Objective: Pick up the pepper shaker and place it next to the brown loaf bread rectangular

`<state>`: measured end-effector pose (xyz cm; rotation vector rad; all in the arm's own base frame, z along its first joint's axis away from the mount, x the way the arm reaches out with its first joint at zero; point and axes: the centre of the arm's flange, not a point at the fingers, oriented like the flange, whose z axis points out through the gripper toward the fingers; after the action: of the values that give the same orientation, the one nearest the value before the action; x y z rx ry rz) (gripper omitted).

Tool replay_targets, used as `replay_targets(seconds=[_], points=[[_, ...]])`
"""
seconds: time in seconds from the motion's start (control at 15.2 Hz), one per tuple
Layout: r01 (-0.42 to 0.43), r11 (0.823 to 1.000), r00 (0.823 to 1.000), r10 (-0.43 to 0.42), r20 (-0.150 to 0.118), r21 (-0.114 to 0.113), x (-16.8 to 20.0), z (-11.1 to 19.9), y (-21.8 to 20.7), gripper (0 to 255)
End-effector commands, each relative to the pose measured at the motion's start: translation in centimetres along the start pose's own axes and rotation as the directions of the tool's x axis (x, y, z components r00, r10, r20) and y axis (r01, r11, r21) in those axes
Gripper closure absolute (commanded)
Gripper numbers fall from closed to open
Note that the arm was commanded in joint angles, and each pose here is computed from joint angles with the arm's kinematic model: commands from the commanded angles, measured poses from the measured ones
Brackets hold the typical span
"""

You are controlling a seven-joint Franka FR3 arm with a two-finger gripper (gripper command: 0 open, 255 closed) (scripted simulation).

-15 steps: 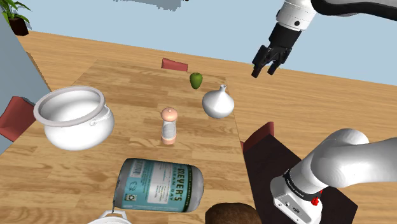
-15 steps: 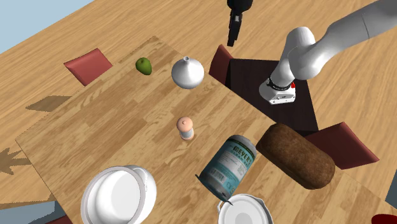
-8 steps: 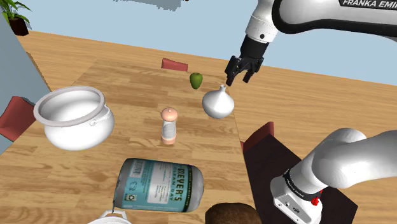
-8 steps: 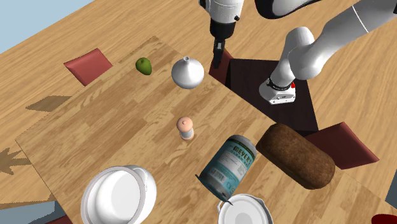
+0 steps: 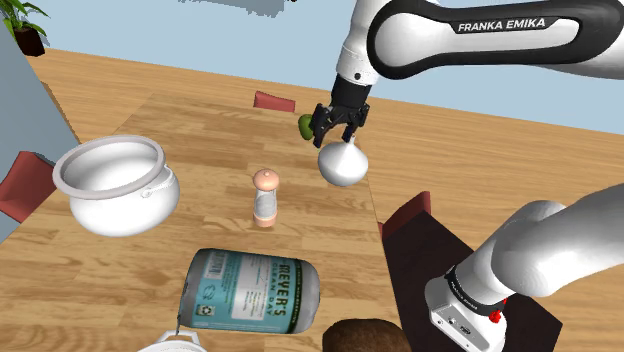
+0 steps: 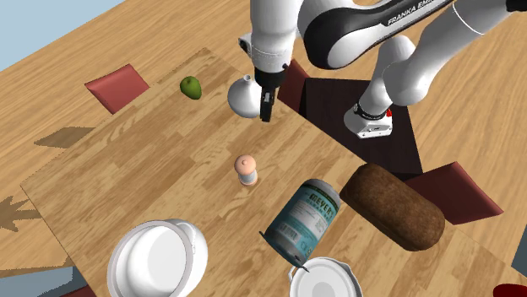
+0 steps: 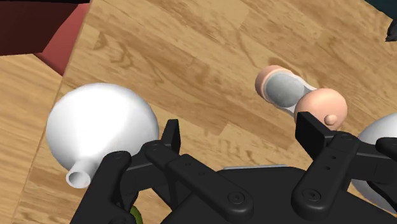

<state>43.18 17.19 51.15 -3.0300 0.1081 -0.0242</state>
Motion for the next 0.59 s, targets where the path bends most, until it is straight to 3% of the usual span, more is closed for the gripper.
replay_targets(seconds=[0.0,0.53], points=[[0.003,1.000,1.000,-0.003,0.001,0.007,1.1,1.5,-2.2,0],[0.017,0.999,1.000,-0.017,0.006,0.030,5.5,7.2,-9.7,0]])
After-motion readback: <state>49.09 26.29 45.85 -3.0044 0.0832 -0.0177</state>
